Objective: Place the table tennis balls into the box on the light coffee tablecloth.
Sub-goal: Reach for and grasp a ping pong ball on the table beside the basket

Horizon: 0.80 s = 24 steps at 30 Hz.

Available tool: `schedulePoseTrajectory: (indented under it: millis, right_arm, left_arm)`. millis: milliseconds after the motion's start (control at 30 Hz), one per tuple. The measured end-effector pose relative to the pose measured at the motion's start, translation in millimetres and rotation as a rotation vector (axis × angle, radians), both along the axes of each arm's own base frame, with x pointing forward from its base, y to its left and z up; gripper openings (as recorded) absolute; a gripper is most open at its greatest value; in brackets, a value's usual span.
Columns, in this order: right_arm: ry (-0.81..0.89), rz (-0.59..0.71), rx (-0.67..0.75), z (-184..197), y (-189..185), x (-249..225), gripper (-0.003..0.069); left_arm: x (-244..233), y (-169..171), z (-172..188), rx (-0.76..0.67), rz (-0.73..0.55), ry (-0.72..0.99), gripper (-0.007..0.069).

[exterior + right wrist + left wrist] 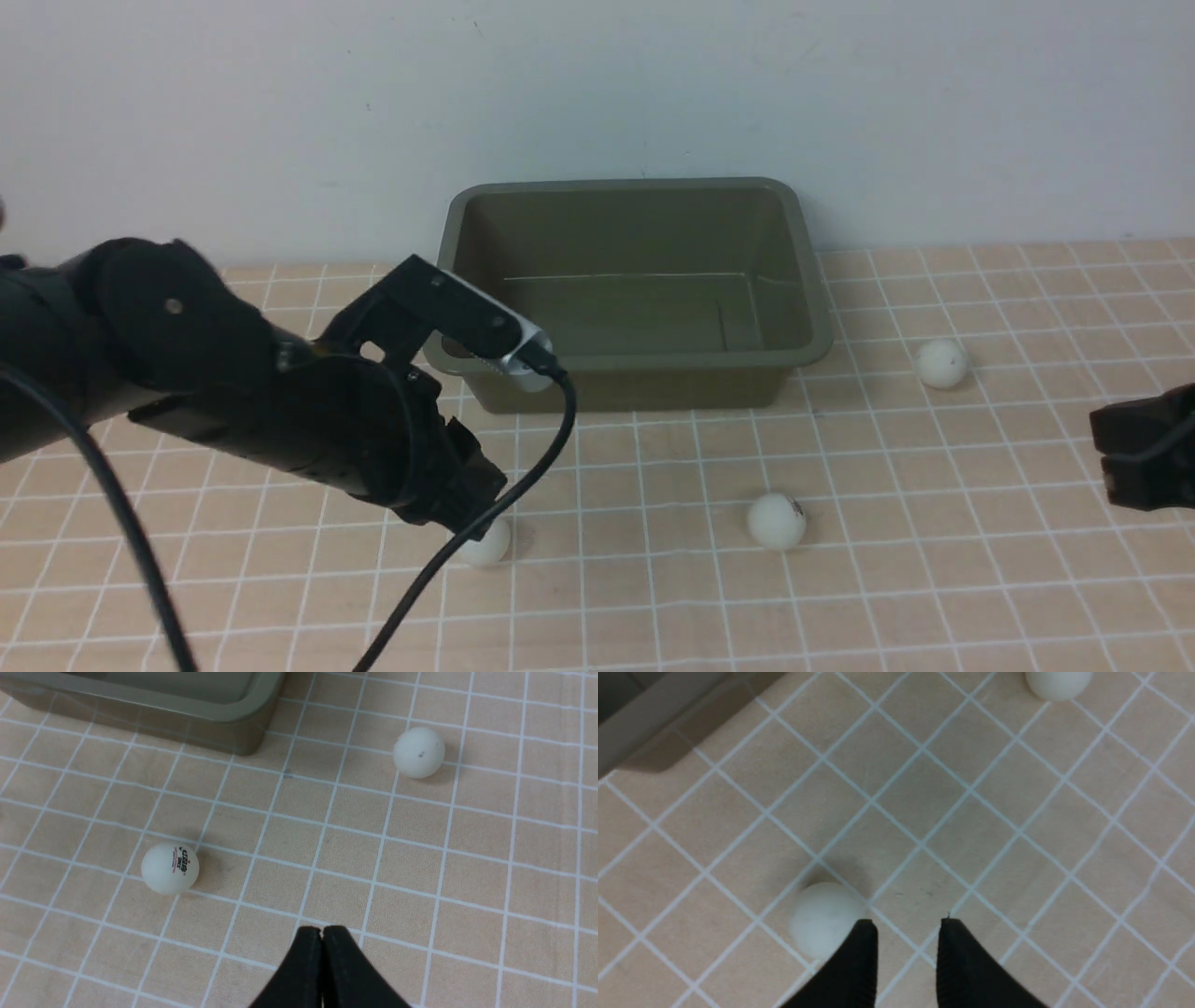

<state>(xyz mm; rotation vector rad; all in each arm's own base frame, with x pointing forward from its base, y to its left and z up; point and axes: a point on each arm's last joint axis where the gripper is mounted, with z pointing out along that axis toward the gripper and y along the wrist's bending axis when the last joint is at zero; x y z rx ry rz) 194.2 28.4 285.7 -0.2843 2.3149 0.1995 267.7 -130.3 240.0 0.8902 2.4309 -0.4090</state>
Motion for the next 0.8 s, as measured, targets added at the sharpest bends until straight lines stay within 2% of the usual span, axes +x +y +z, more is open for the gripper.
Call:
schedulePoseTrajectory:
  millis: [267,500,800]
  right_arm:
    - [0.026,0.009,0.001,-2,1,-2,-0.0016]
    - [0.033,0.012,0.001,-2,1,-2,-0.0016]
    - [0.047,0.018,0.001,-3,1,-3,-0.0016]
  left_arm:
    - [14,4,-19,0.103,0.173,0.099,0.0235]
    - [20,1,-28,0.121,0.189,0.155,0.031]
    - [31,-4,-40,0.107,0.206,0.176,0.046]
